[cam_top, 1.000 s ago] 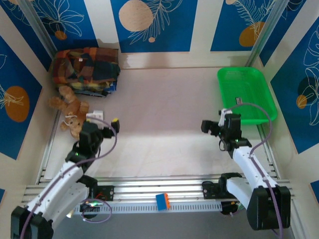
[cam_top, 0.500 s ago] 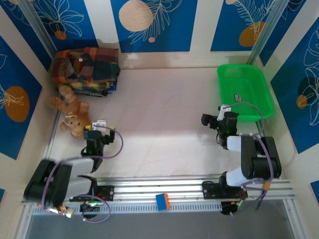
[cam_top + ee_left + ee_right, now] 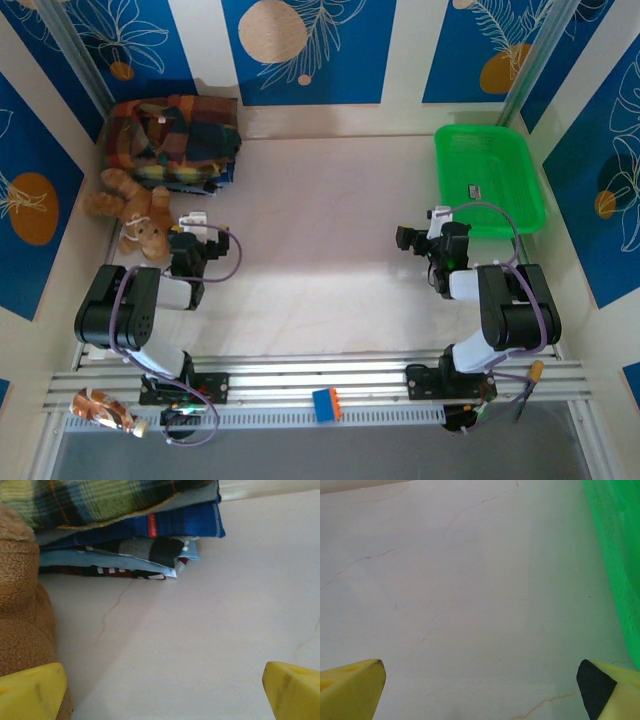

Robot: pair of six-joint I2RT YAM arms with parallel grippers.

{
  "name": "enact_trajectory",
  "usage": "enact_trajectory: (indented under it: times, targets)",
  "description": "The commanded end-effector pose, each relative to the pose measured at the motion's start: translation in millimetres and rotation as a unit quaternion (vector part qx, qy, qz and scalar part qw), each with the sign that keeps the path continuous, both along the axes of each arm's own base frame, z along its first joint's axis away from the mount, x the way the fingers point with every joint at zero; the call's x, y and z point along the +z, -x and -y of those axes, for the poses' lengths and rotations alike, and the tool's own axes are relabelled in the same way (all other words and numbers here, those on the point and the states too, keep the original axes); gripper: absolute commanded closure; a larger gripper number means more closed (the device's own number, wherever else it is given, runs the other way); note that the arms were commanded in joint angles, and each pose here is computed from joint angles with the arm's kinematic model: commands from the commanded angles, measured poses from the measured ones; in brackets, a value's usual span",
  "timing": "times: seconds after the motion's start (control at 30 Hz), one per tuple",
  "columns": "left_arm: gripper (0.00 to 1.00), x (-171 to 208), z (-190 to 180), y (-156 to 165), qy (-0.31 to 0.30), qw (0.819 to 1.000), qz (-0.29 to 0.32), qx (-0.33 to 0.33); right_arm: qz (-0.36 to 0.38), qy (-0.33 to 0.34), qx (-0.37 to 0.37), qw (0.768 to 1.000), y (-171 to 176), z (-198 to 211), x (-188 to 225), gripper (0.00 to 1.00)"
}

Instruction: Fold and stack the long sleeve shirts

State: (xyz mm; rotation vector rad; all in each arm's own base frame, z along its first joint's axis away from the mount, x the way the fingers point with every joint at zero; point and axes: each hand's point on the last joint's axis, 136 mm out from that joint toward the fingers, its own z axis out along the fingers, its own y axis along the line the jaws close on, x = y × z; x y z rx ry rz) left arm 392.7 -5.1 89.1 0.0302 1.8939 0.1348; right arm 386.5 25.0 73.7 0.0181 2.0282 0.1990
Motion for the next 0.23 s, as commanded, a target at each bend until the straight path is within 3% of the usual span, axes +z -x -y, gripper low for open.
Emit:
enact_trajectory:
  times: [0.0, 0.2]
  targets:
    - [0.00, 3.4, 3.7, -1.5, 0.013, 1.000, 0.001, -0.012, 0.034, 0.003, 0.015, 0.999, -10.4, -1.7, 19.0, 0.01]
    - [0.00, 3.8, 4.1, -1.7, 0.014, 1.000, 0.002, -0.012, 0.038, 0.000, 0.025, 0.999, -9.3, -4.2, 20.7, 0.01]
